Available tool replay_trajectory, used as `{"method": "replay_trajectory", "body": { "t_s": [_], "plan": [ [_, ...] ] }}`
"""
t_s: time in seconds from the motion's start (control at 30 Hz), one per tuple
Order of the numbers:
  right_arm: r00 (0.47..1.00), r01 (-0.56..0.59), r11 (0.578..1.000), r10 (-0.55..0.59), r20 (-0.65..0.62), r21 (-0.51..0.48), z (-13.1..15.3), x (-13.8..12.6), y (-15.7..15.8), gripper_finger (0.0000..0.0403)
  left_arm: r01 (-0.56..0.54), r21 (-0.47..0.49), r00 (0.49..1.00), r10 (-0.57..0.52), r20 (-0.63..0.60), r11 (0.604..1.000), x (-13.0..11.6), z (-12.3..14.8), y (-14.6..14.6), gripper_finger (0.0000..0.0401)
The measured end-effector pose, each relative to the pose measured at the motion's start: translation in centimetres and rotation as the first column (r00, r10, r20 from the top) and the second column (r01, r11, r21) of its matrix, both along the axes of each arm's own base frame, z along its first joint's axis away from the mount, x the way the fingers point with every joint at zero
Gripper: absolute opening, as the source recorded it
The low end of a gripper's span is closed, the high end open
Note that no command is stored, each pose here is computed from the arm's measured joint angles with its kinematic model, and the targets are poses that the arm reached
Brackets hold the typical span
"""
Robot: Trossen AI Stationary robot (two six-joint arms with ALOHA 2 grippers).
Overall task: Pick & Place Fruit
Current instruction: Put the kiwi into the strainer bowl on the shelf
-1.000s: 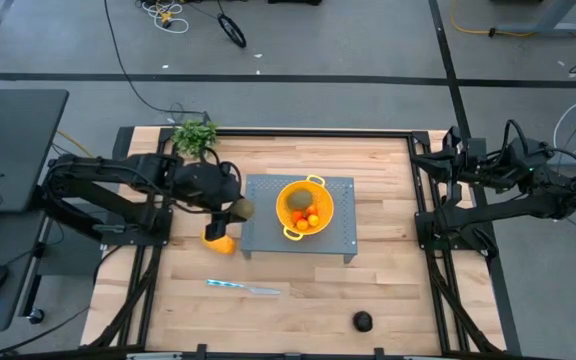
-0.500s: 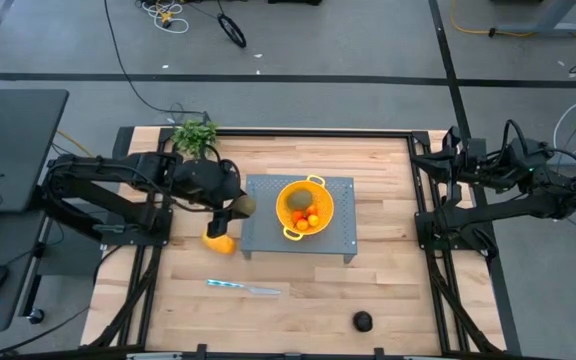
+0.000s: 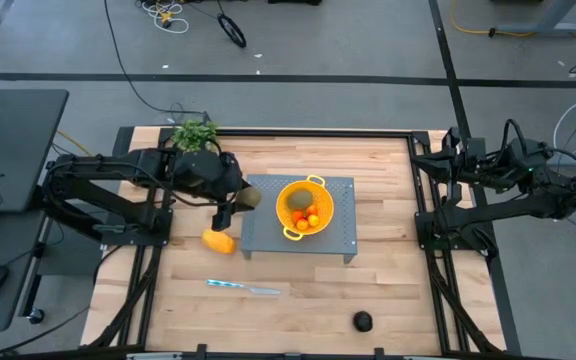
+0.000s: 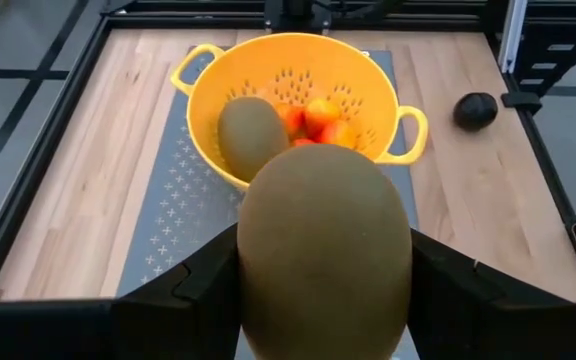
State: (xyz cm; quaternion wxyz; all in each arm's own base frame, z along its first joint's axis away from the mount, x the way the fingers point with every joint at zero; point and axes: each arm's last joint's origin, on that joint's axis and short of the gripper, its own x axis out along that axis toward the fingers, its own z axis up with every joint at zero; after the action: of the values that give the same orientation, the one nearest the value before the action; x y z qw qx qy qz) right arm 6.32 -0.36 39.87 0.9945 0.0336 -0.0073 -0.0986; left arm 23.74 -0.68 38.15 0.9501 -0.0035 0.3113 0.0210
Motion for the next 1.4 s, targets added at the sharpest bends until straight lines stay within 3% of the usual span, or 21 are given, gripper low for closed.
{"method": "replay_trajectory", "body": {
  "t_s": [0.2, 0.57, 1.1, 1.4],
  "plan": [
    [1.000, 0.000, 1.000, 0.000, -0.001, -0.003, 0.0, 0.0, 0.0, 0.0002, -0.004, -0.025, 1.000, 0.004, 0.012, 1.000, 0.1, 0.1, 0.0, 0.0220],
    [1.000, 0.001, 1.000, -0.001, -0.006, -0.003, -0.1, 0.0, 0.0, 0.0002, -0.056, -0.057, 0.970, 0.067, 0.234, 0.997, 1.8, 1.7, 0.9, 0.0222],
    [1.000, 0.001, 1.000, -0.001, -0.004, -0.003, 0.0, 0.0, 0.0, 0.0002, -0.069, -0.058, 0.960, 0.082, 0.266, 0.996, 2.3, 1.8, 1.3, 0.0218],
    [1.000, 0.002, 1.000, -0.002, -0.004, -0.003, 0.0, 0.0, 0.0, 0.0002, -0.046, -0.073, 0.960, 0.064, 0.272, 0.996, 5.6, 0.1, 1.0, 0.0220]
  ]
}}
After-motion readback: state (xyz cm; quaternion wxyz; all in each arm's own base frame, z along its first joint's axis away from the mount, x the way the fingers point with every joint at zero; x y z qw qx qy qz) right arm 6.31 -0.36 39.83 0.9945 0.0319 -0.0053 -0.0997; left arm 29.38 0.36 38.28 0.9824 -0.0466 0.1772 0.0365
